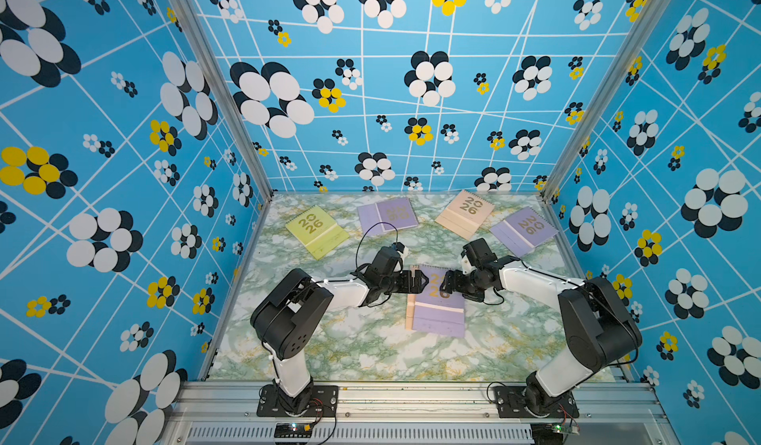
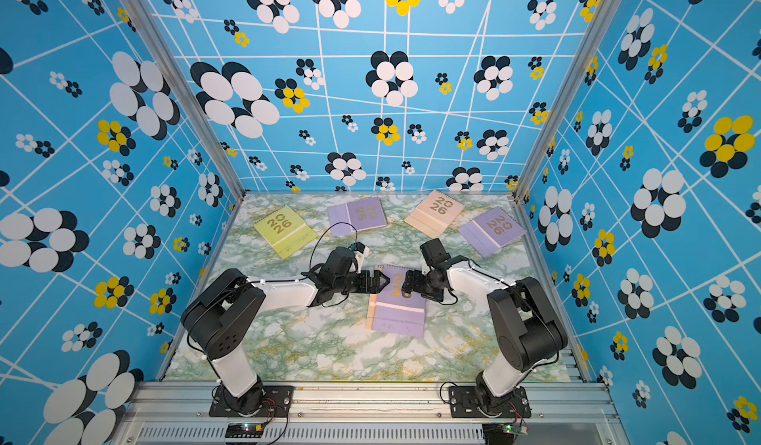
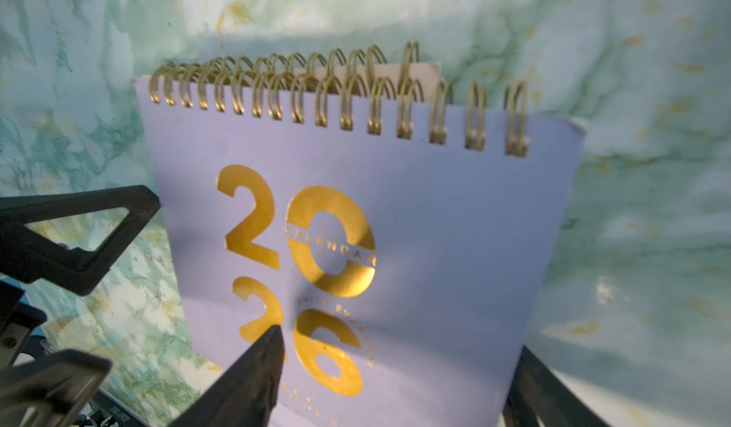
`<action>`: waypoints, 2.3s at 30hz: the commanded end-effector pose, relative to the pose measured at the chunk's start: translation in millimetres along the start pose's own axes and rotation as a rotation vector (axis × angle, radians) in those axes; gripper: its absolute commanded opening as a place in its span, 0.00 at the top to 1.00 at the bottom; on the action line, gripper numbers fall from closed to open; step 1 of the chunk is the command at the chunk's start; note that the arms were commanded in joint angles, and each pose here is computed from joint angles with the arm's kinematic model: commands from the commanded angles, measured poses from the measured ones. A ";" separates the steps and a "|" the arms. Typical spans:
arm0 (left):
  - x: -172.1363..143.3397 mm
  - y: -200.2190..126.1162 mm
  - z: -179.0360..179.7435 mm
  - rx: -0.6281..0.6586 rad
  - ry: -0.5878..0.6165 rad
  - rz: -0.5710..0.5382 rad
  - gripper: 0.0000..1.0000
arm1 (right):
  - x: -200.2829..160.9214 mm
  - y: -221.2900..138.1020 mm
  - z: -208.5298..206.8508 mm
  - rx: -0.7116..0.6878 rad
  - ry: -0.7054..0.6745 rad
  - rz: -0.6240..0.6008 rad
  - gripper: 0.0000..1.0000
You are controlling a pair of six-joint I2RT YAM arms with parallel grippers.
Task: Stack the calendars
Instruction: Adjust the calendar at the calendar.
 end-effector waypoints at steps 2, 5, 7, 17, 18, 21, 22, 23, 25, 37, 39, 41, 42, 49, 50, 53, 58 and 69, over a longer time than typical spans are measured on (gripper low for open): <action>3.4 4.5 -4.2 -0.032 -0.005 -0.010 0.00 | 1.8 1.5 6.4 -0.014 -0.032 0.010 0.17; 3.1 5.1 -4.0 -0.034 -0.007 -0.011 0.01 | 1.6 2.4 8.4 -0.013 -0.038 0.013 0.18; 2.9 5.8 -4.3 -0.038 -0.008 -0.010 0.01 | 1.9 3.0 10.2 -0.010 -0.042 0.016 0.18; 1.0 7.9 -3.2 -0.047 -0.019 -0.008 0.01 | 2.2 7.8 21.6 0.001 -0.054 0.022 0.18; 1.0 7.8 -3.1 -0.048 -0.019 -0.009 0.00 | 1.8 8.8 22.4 0.001 -0.056 0.023 0.18; 0.2 7.8 -2.6 -0.049 -0.020 -0.009 0.01 | 2.0 9.7 24.9 0.003 -0.056 0.024 0.18; 0.2 7.9 -3.0 -0.051 -0.020 -0.009 0.00 | 1.6 10.3 25.6 0.004 -0.056 0.026 0.18; 0.5 7.6 -3.0 -0.050 -0.020 -0.011 0.01 | 1.7 10.6 26.4 0.005 -0.057 0.027 0.18; 0.7 7.5 -2.9 -0.051 -0.021 -0.011 0.01 | 2.1 11.4 26.6 0.006 -0.052 0.028 0.18; 8.3 4.4 -4.6 -0.037 -0.012 -0.025 0.00 | -6.6 -3.2 18.0 -0.044 -0.027 0.001 0.16; 10.4 4.4 -4.6 -0.034 -0.008 -0.027 0.00 | -11.2 -7.9 15.3 -0.051 -0.030 0.002 0.15; 11.2 5.0 -3.0 -0.031 -0.012 -0.028 0.00 | -17.2 -11.0 11.9 -0.051 -0.023 0.011 0.14; 11.7 5.0 -3.1 -0.032 -0.011 -0.029 0.01 | -19.7 -11.7 10.3 -0.049 -0.017 0.014 0.14; 16.2 4.0 -3.4 -0.036 -0.010 -0.038 0.00 | -38.7 -14.1 3.0 -0.043 0.006 0.037 0.14; 16.2 4.4 -3.0 -0.036 -0.012 -0.037 0.01 | -40.9 -13.7 3.7 -0.042 0.005 0.043 0.14; 16.5 5.4 -2.9 -0.040 -0.015 -0.037 0.01 | -47.2 -11.1 6.4 -0.038 0.002 0.054 0.14; 16.5 6.1 -3.0 -0.045 -0.020 -0.041 0.01 | -52.7 -7.0 11.1 -0.025 0.003 0.062 0.14; 16.2 6.6 -3.4 -0.049 -0.023 -0.042 0.00 | -56.5 -5.5 21.1 -0.012 -0.004 0.067 0.14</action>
Point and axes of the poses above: each gripper's point midway between its finger pads, its own y axis out along the fingers, its own z axis along the line the jaws close on, x = y × z, the point moved 9 cm from there along -y, back along the fingers, and after that the axes turned 5 degrees about y, right-handed, at the moved point
